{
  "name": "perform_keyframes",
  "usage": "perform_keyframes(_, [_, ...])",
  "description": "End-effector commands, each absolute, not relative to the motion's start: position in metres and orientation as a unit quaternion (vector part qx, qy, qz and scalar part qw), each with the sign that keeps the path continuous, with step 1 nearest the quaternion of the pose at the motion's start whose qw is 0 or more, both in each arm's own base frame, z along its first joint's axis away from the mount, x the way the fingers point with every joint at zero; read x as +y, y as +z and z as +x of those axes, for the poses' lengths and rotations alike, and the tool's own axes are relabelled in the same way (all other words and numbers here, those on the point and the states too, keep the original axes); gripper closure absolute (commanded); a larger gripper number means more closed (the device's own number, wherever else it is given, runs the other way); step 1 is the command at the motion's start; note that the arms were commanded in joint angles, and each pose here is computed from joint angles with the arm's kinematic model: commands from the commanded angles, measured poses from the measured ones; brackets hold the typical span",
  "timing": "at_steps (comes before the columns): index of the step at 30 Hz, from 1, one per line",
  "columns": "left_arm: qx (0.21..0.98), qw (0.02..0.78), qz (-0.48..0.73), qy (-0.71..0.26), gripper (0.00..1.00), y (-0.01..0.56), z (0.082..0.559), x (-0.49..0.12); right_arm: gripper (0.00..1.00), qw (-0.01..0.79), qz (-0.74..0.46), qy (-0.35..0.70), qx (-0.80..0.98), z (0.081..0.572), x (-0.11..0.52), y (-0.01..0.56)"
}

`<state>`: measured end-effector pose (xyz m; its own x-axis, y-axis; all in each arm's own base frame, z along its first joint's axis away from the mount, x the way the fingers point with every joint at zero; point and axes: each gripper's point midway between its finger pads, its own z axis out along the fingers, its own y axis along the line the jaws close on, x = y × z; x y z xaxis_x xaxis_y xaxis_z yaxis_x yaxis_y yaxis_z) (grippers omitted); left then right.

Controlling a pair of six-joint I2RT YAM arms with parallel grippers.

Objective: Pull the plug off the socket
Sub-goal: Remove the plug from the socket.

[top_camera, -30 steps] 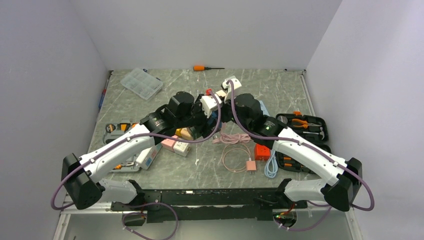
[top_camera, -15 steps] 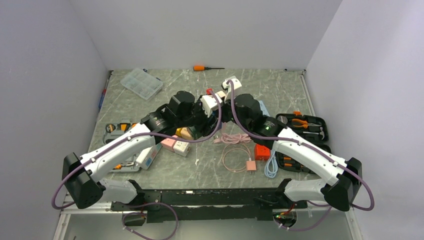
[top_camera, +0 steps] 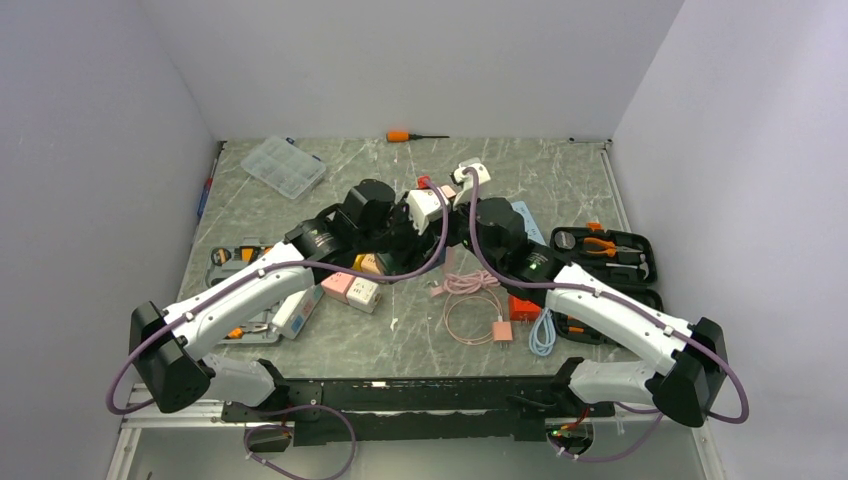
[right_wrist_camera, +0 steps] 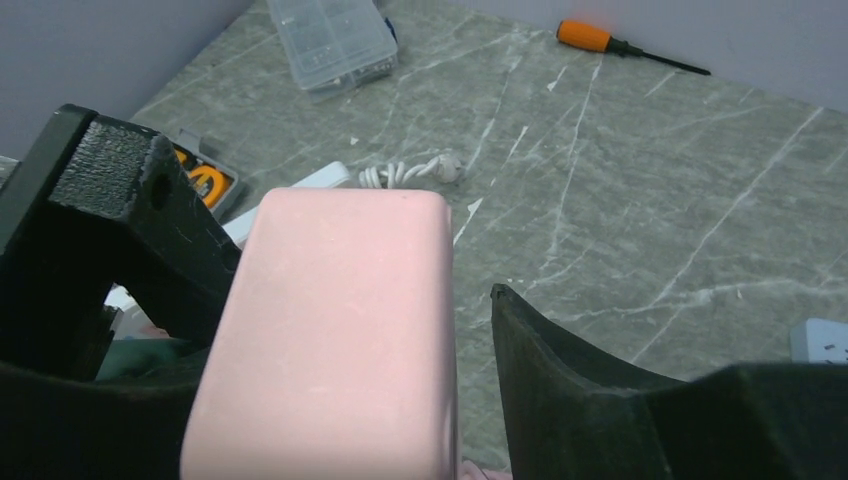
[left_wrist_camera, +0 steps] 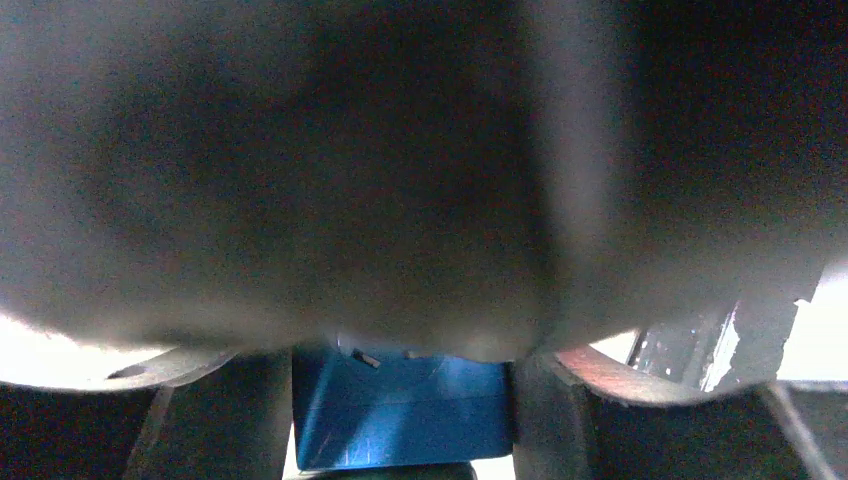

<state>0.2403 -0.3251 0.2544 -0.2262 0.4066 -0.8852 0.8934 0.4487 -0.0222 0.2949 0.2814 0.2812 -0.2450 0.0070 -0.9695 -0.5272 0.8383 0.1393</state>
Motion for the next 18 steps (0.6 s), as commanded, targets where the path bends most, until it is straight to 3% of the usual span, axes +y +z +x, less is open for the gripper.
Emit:
perform_keyframes(1, [0.689,0.501,0.426,-0.304,1.0,0.312,0.248,-0.338,0.44,0.64,-0.131,0.29,0.699,0.291,0.289,0.332])
perform_keyframes(5, [0.678,0.528,0.415,-0.3,1.0,0.334,0.259,-0.336,0.57,0.637,-0.128,0.303,0.697,0.291,0.293,0.323])
perform_keyframes(9, [0.674,0.537,0.414,-0.294,1.0,0.341,0.26,-0.332,0.85,0.638,-0.125,0.3,0.698,0.293,0.293,0.323])
perform_keyframes(11, [0.673,0.546,0.405,-0.291,1.0,0.345,0.264,-0.328,0.81,0.638,-0.126,0.299,0.698,0.293,0.292,0.321])
perform_keyframes(13, [0.673,0.549,0.401,-0.293,1.0,0.348,0.267,-0.325,0.61,0.637,-0.122,0.302,0.699,0.293,0.29,0.318])
perform_keyframes(15, [0.672,0.549,0.402,-0.292,1.0,0.349,0.268,-0.323,0.56,0.635,-0.117,0.31,0.698,0.294,0.29,0.317])
perform_keyframes(16, [0.672,0.549,0.402,-0.293,1.0,0.349,0.267,-0.322,0.58,0.635,-0.115,0.315,0.696,0.293,0.29,0.317])
perform_keyframes(18, [0.67,0.549,0.403,-0.295,1.0,0.349,0.265,-0.321,0.76,0.635,-0.119,0.323,0.692,0.292,0.292,0.319])
